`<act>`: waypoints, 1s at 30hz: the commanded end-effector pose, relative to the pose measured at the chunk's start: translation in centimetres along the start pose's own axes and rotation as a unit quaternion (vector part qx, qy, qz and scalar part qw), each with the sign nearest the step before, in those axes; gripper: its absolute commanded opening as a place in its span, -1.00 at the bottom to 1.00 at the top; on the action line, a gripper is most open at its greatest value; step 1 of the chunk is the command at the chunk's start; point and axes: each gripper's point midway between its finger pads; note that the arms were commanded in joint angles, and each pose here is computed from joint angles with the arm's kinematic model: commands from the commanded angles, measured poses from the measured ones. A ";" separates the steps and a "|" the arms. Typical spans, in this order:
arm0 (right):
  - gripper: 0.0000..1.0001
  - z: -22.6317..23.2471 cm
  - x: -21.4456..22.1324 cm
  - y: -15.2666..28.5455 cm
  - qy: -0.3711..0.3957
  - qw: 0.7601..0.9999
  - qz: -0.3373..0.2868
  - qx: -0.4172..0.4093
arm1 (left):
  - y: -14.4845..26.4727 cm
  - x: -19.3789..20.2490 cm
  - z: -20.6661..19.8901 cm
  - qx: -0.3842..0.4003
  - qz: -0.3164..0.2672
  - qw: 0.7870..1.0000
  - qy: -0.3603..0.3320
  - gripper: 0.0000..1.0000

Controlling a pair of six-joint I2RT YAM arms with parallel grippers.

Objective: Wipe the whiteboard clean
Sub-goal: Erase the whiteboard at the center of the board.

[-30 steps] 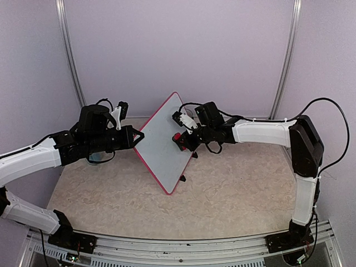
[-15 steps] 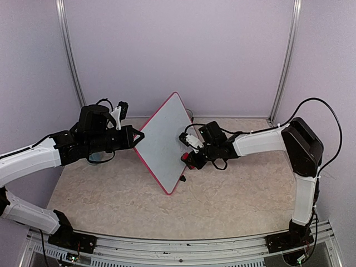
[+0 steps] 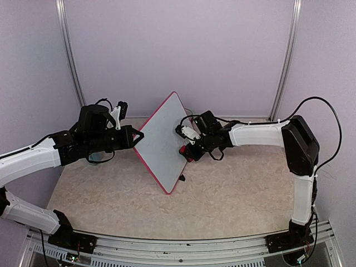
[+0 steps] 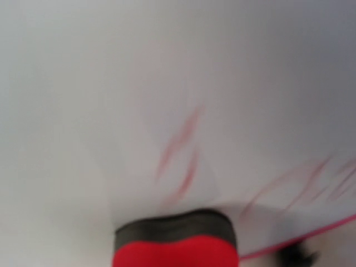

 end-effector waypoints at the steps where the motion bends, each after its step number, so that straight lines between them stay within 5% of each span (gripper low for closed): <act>1: -0.99 -1.9 -7.6 1.1 0.029 0.995 -0.093 0.033 | 0.1 3.9 -0.4 0.020 0.075 0.997 -0.028 -1.00; 19: -1.00 1.5 1.8 -1.9 0.007 1.000 -0.021 -0.012 | 1.1 3.5 -1.1 0.029 0.079 0.996 -0.031 -1.00; 30: -0.99 0.1 -6.3 1.6 0.029 0.995 -0.098 -0.012 | 1.6 4.0 -0.6 0.024 0.084 0.996 -0.027 -1.00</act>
Point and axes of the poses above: each gripper's point midway between its finger pads, its own y axis back along the fingers, its own z axis along the line the jaws close on, x = y × z, and after that the axes turned 13 degrees about y, right-handed
